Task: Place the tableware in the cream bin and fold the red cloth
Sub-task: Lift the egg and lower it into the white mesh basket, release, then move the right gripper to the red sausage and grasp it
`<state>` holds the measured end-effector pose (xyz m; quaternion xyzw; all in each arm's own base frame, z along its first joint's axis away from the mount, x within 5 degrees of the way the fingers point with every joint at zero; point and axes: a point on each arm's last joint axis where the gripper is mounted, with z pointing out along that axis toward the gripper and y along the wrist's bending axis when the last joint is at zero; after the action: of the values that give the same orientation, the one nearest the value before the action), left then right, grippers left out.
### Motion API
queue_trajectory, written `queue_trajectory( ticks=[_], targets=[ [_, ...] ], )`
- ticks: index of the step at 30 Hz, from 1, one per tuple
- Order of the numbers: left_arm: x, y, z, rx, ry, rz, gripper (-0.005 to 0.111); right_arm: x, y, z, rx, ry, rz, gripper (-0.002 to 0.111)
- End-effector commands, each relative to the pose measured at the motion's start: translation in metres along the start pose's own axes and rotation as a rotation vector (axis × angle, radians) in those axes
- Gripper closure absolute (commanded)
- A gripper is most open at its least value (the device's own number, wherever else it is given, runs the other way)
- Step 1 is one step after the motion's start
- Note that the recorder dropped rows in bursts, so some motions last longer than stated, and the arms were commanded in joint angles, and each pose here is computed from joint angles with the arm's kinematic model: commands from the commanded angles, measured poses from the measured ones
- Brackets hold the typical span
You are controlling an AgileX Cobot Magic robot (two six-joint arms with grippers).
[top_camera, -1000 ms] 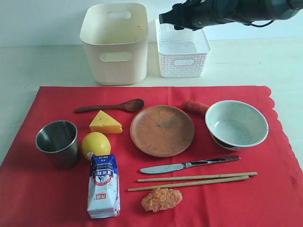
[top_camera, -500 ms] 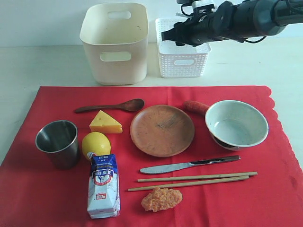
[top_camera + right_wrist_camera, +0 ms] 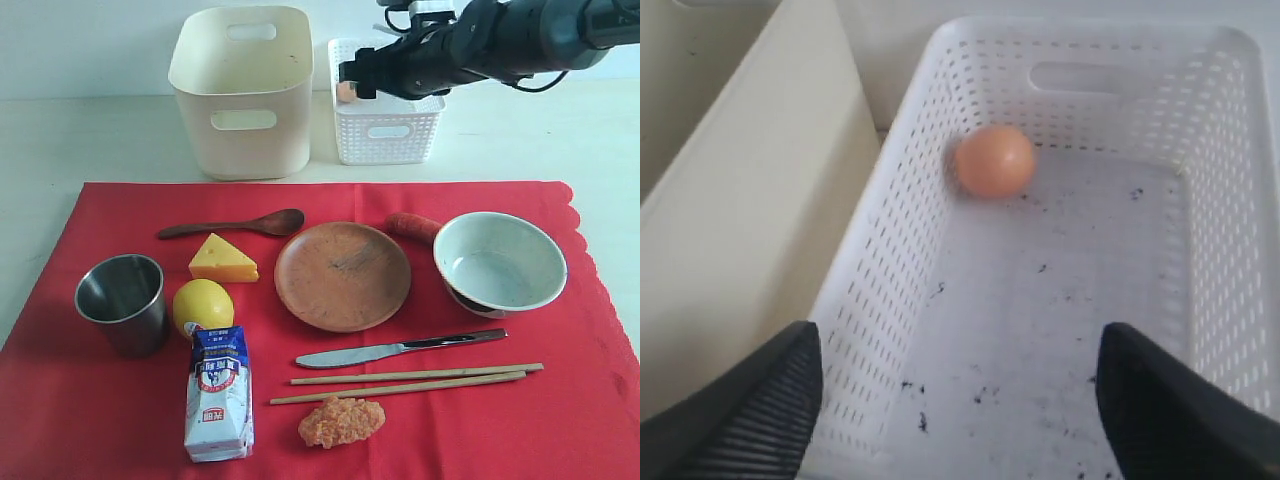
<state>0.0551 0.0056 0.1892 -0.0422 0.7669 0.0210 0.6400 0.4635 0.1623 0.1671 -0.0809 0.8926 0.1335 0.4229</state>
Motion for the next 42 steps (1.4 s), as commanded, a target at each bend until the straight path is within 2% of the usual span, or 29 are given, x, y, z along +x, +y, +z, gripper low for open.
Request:
queue_trajectory(
  ticks=[1,6,13,20,30,42],
  targets=[
    [0.000,0.000,0.000,0.007,-0.004,-0.005,0.104,-0.016,0.006,-0.021,-0.030,0.004,0.002,0.042],
    [0.000,0.000,0.000,0.007,-0.004,-0.005,0.104,-0.032,0.013,-0.046,-0.062,0.005,-0.017,0.067],
    [0.000,0.000,0.000,0.007,-0.004,-0.005,0.104,-0.039,0.020,-0.078,-0.099,0.113,-0.177,0.108],
    [0.000,0.000,0.000,0.007,-0.004,-0.005,0.104,-0.025,0.019,-0.095,-0.108,0.335,-0.292,0.108],
    [0.000,0.000,0.000,0.007,-0.004,-0.005,0.104,-0.003,0.020,-0.108,-0.162,0.603,-0.293,0.108],
    [0.000,0.000,0.000,0.007,-0.004,-0.007,0.104,0.005,0.020,-0.115,-0.185,0.724,-0.294,0.108]
  ],
)
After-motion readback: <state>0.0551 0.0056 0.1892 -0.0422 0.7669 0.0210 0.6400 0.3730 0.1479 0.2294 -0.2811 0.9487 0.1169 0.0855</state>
